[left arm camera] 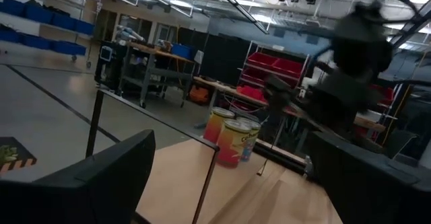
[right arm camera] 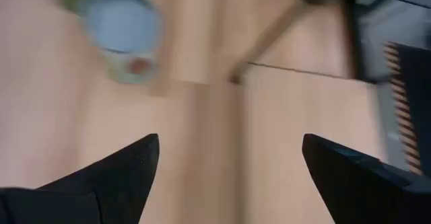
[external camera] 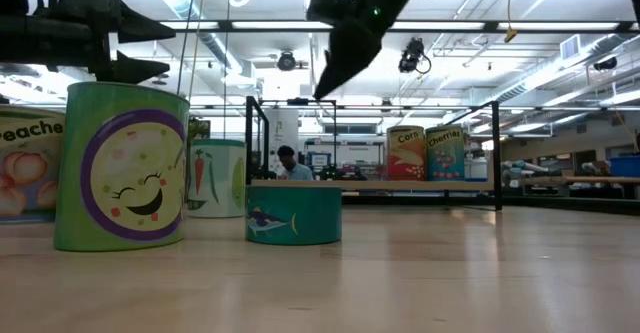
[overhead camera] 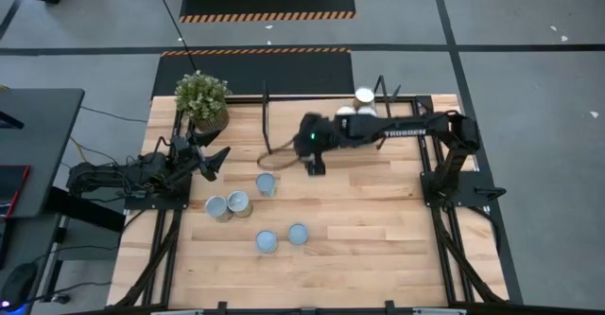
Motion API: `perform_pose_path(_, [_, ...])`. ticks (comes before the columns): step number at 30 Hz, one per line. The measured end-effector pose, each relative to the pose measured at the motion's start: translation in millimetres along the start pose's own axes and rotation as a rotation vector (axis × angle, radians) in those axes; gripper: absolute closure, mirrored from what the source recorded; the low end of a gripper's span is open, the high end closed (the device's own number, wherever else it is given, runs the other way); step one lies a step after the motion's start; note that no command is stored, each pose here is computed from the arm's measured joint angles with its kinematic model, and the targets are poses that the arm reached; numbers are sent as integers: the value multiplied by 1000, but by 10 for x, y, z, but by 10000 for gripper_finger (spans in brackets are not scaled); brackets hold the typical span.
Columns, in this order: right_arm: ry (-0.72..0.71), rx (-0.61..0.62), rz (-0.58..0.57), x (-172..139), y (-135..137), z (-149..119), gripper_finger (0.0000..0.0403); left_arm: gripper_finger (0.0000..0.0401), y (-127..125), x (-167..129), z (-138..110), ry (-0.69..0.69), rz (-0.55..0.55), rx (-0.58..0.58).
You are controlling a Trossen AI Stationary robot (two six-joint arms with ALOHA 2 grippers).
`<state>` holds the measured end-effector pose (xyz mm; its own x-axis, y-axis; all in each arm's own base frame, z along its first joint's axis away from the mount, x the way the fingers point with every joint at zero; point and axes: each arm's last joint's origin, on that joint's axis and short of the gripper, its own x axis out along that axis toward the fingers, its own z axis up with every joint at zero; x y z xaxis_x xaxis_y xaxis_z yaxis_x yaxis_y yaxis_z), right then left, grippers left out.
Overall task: Pick and place cans onto a shelf
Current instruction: Put the canned mixed vegetables on the shelf
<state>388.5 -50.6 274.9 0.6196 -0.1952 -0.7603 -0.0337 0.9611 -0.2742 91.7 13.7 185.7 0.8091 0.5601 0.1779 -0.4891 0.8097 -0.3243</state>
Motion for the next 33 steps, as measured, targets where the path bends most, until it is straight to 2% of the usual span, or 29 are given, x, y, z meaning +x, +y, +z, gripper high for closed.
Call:
perform_pose_path(2, [-52, 5, 50, 72, 164, 83, 30, 5, -3, 0, 0, 2, -10, -17])
perform_pose_path(7, [-5, -12, 144, 447, 535, 58, 30, 5, -17, 2, 13, -5, -46, -31])
perform_pose_path(10, [5, -25, 160, 646, 637, 114, 30, 5, -20, 7, 8, 0, -47, -28])
perform_pose_path(15, [45, -4, 192, 940, 596, 201, 26, 5, -36, 14, -16, 31, -89, -33])
perform_pose_path(19, [51, 2, 220, 1100, 496, 256, 12, 5, -63, 26, 2, 149, -103, -21])
perform_pose_path(23, [42, -12, 238, 1245, 470, 289, 5, 5, -80, 52, -4, 247, -70, -14])
perform_pose_path(28, [-12, -26, 275, 1393, 509, 317, 4, 5, -104, 91, -17, 282, -50, 7])
perform_pose_path(33, [-63, -40, 256, 1451, 508, 346, 9, 5, -116, 106, 0, 281, -41, 8])
